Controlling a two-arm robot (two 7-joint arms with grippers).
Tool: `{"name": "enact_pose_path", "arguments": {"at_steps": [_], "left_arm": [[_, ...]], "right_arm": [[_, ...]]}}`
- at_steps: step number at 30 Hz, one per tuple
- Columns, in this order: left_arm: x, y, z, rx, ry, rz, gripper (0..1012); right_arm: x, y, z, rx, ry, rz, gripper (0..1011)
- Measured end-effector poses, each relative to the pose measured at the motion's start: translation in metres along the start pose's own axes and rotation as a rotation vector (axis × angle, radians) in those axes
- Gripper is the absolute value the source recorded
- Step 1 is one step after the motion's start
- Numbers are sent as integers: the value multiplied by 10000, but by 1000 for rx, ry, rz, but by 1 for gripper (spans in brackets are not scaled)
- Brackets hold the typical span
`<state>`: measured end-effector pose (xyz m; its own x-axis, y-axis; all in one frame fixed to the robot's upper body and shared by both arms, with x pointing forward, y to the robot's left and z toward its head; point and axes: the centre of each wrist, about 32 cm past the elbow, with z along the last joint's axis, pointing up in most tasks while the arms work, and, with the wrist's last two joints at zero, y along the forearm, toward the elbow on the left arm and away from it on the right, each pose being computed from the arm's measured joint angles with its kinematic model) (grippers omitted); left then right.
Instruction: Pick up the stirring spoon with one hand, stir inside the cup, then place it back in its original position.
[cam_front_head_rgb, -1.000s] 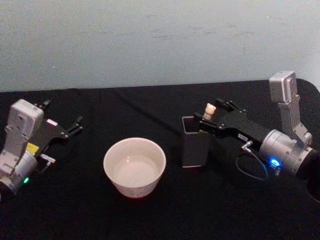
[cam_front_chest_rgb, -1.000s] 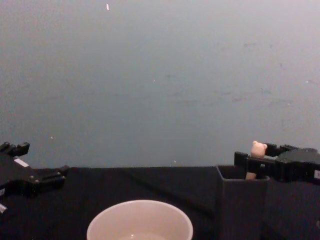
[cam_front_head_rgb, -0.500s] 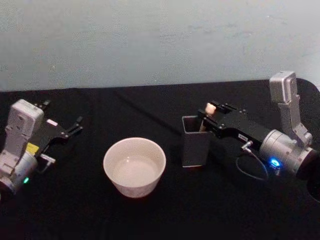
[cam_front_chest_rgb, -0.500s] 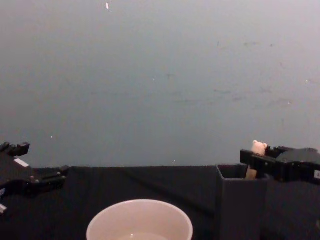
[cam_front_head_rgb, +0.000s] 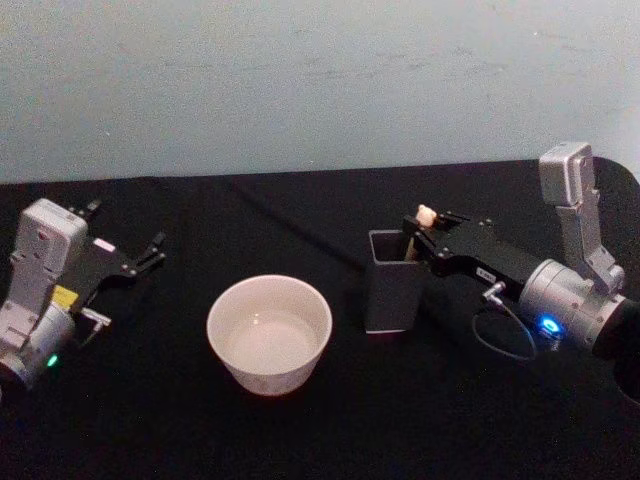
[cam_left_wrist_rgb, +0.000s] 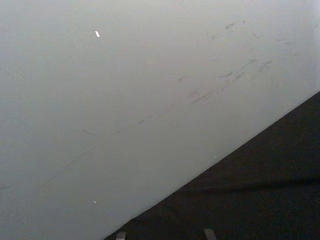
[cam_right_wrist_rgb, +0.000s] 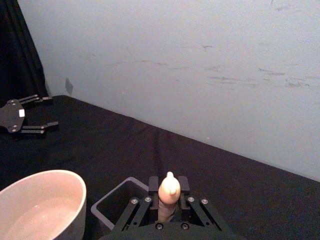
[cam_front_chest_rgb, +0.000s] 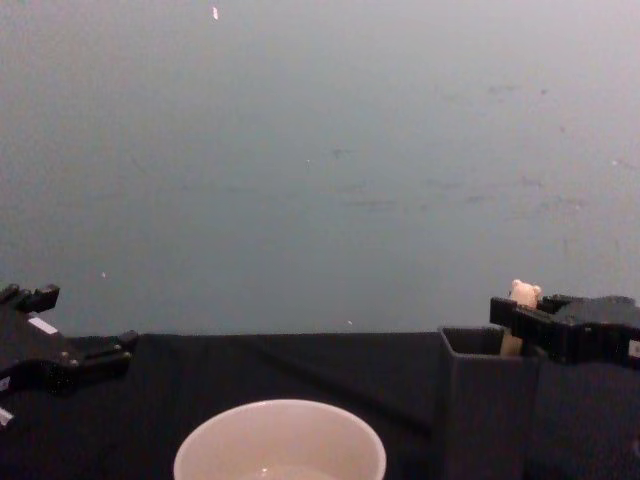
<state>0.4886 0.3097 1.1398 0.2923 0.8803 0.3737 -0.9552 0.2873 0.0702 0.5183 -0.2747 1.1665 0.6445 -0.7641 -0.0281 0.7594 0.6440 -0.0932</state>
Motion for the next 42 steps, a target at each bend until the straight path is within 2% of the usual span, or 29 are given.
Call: {"name": "enact_pose_path", "arguments": {"at_steps": [19,34,42], "left_arm": [[0,0,0,0,0,0,1001],[0,0,0,0,0,0,1001],[0,0,0,0,0,0,1001]], "right_arm": [[-19,18,26,-4,-9,4,223],[-24,9,268,40,33,9,223],[-4,-51,460,102,59,12,223]]}}
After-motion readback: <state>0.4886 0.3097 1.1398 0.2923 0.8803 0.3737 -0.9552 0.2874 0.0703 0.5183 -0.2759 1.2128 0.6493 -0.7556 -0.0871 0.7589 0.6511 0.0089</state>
